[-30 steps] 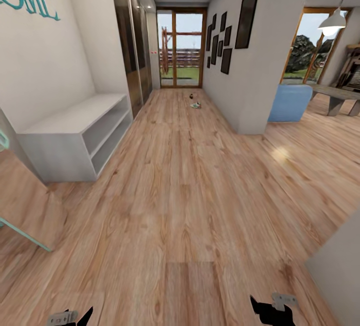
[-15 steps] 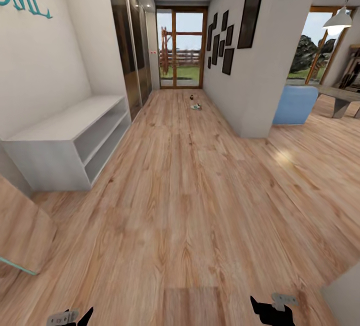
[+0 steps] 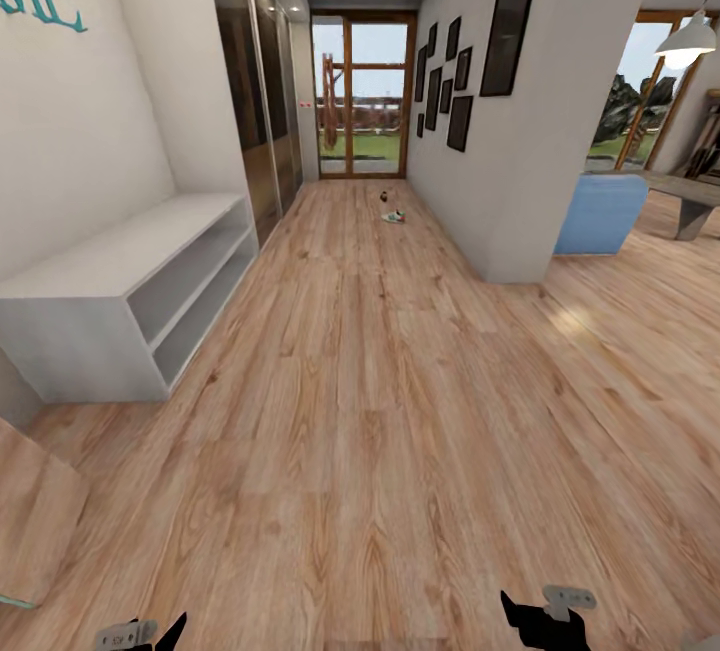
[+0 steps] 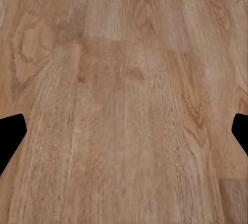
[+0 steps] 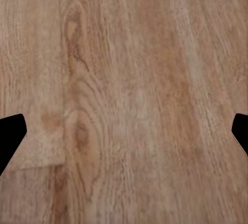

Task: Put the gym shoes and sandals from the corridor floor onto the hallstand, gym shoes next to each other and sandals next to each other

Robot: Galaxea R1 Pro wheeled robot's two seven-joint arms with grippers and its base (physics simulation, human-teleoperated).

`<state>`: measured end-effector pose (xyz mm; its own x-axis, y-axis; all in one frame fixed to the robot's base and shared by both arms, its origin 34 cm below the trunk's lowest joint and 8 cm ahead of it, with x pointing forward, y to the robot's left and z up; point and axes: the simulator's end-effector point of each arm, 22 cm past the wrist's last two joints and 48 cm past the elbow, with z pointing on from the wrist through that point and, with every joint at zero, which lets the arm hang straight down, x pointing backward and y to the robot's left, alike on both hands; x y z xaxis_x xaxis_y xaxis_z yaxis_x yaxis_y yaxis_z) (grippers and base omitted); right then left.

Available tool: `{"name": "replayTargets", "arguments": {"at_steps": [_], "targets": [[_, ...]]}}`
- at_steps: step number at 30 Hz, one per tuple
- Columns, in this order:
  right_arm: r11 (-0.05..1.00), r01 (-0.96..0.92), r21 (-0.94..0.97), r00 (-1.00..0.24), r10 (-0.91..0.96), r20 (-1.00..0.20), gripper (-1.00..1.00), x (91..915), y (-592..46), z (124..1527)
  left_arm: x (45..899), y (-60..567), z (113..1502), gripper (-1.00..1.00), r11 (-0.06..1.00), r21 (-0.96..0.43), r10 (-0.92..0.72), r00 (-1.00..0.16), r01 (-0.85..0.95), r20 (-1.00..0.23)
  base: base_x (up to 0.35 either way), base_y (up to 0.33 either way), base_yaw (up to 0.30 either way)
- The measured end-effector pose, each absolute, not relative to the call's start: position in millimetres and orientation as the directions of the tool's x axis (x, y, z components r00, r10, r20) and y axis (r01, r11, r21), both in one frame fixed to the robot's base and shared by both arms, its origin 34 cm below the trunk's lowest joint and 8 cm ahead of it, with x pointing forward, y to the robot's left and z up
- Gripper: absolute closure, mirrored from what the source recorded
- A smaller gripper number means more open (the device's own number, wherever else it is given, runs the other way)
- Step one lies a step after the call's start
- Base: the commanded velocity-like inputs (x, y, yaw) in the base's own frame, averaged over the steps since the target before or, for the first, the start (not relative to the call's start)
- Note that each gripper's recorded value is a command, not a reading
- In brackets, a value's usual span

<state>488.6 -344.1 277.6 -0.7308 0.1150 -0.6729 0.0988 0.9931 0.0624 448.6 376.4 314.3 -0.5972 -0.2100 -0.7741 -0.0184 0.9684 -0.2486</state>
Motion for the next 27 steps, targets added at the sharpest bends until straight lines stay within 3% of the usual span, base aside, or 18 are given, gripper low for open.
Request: {"name": "replayTargets", "arguments": {"at_steps": [27], "targets": [[0.993, 0.100, 0.061, -0.730, 0.115, -0.674, -1.00, 488.8, -344.4, 277.8, 448.6, 377.5, 314.6, -1.00, 0.969, -0.247, -0.209, -0.596, -0.019, -0.775, 0.339, 0.000, 0.000]]}}
